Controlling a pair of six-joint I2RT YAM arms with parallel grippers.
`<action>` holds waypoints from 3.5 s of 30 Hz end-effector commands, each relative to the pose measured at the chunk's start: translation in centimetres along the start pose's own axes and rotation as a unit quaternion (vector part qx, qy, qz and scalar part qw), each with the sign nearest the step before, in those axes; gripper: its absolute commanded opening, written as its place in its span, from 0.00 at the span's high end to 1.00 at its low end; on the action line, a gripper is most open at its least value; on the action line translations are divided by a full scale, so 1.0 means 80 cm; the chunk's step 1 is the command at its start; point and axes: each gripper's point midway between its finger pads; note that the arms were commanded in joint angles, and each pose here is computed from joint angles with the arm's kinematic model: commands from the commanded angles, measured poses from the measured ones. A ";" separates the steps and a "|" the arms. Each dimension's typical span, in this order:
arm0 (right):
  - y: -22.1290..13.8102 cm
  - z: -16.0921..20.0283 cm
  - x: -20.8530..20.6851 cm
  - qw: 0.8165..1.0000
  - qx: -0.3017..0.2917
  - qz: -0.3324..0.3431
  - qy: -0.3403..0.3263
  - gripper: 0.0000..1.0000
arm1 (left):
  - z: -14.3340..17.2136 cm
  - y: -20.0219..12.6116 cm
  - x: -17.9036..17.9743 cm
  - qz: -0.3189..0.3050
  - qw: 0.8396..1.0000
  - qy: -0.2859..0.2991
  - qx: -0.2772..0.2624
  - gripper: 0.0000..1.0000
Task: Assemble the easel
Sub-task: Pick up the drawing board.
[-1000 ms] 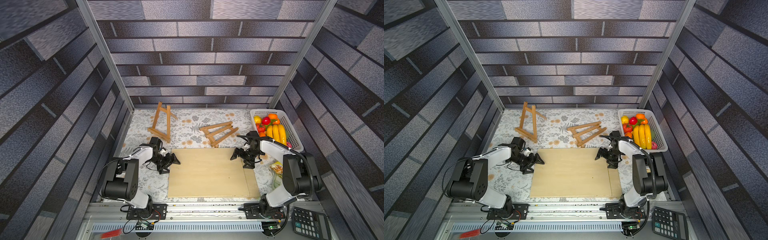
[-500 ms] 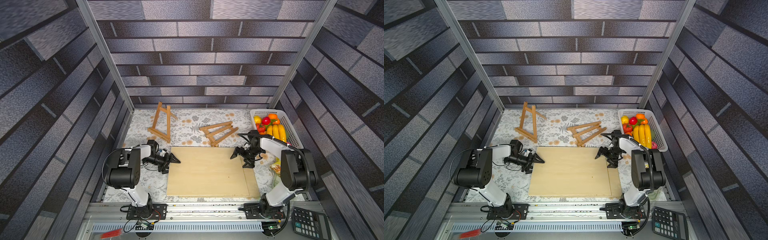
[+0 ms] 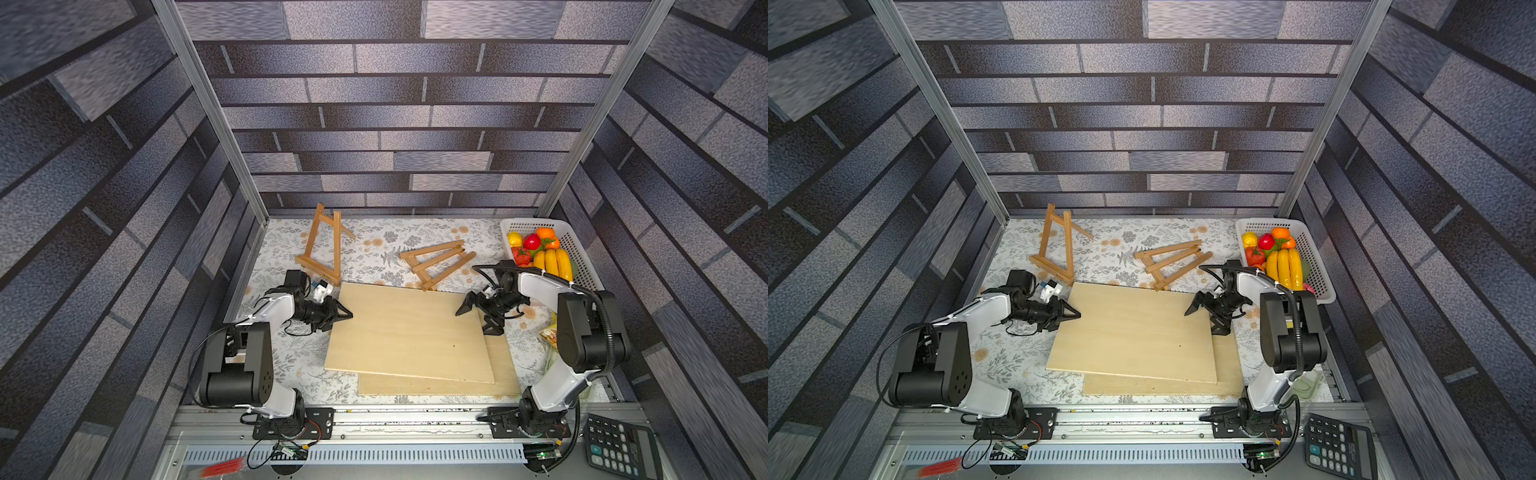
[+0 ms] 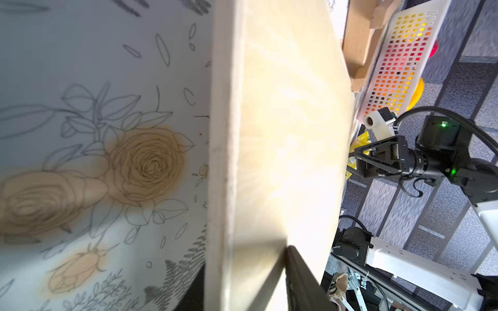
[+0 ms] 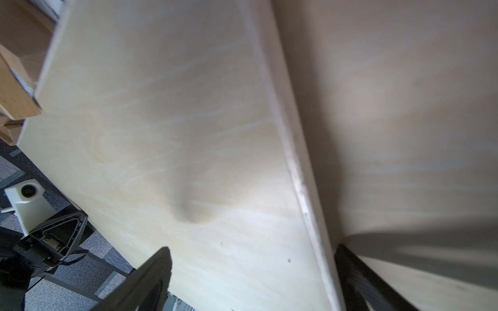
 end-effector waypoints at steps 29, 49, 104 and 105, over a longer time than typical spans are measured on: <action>-0.005 0.063 0.094 0.928 0.039 -0.360 -0.085 0.21 | 0.024 -0.029 -0.075 0.106 0.994 -0.036 -0.007 1.00; -0.134 0.151 0.150 0.890 -0.025 -0.401 -0.215 0.69 | 0.022 -0.048 -0.099 0.152 0.988 -0.018 -0.032 1.00; -0.316 0.196 0.319 0.700 -0.238 -0.374 -0.559 1.00 | -0.142 -0.207 -0.236 0.133 0.919 0.294 -0.226 0.94; -0.318 0.194 0.323 0.697 -0.249 -0.371 -0.561 1.00 | -0.145 -0.211 -0.239 0.130 0.913 0.306 -0.236 0.95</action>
Point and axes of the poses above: each gripper's point midway between its finger pads, its own y axis out along the fingers, its own x axis along the line the jaws close on, z = x × y, and after that the axes turned 8 degrees about y, right-handed
